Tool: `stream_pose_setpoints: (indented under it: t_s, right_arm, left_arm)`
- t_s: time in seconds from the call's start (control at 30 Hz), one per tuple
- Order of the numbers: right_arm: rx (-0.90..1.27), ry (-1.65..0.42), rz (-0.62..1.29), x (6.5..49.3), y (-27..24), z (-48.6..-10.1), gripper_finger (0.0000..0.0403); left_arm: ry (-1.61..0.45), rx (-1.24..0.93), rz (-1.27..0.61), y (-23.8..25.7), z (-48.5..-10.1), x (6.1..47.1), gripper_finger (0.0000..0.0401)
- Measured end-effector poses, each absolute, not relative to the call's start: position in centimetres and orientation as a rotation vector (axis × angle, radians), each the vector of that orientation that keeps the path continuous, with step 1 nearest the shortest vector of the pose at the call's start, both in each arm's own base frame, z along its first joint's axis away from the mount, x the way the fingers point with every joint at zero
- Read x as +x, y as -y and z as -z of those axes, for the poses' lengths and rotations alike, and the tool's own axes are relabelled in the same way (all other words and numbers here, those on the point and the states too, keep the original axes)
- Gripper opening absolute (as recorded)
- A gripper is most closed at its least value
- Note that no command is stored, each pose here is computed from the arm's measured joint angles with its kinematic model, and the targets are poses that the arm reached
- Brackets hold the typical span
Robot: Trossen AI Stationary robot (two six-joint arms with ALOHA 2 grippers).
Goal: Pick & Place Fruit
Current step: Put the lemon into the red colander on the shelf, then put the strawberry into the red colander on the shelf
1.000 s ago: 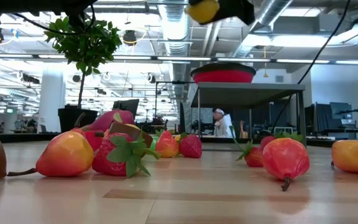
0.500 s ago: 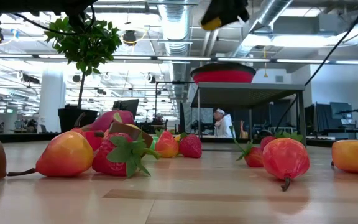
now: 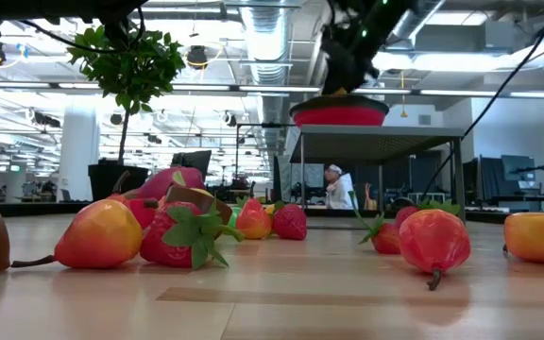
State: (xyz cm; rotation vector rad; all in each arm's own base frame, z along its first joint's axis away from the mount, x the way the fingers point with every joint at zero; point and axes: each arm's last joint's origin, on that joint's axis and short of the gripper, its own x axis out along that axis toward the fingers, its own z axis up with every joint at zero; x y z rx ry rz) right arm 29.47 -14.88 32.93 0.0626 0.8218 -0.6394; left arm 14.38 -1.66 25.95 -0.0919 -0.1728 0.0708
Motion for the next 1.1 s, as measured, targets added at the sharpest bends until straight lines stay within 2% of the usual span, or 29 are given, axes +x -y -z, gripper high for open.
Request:
stream_pose_setpoints:
  t_s: [0.3,0.53,0.67,0.8,1.1]
  right_arm:
    - [0.099,-0.933,0.589,29.2,17.7,-30.6,0.0201]
    - [0.056,-0.947,0.568,29.1,17.8,-30.6,0.0240]
    - [0.049,-0.938,0.562,29.1,17.5,-30.9,0.0243]
    - [0.027,-0.895,0.546,28.7,16.3,-32.3,0.0214]
    - [-0.012,-0.766,0.472,26.8,11.6,-36.4,0.0089]
  left_arm:
    - [0.172,-0.091,-0.071,1.7,-26.0,14.4,0.0003]
    - [0.173,-0.092,-0.071,1.7,-26.0,14.4,0.0003]
    - [0.173,-0.092,-0.071,1.7,-26.0,14.4,0.0003]
    - [0.173,-0.092,-0.071,1.7,-26.0,14.4,0.0003]
    - [0.173,-0.092,-0.071,1.7,-26.0,14.4,0.0003]
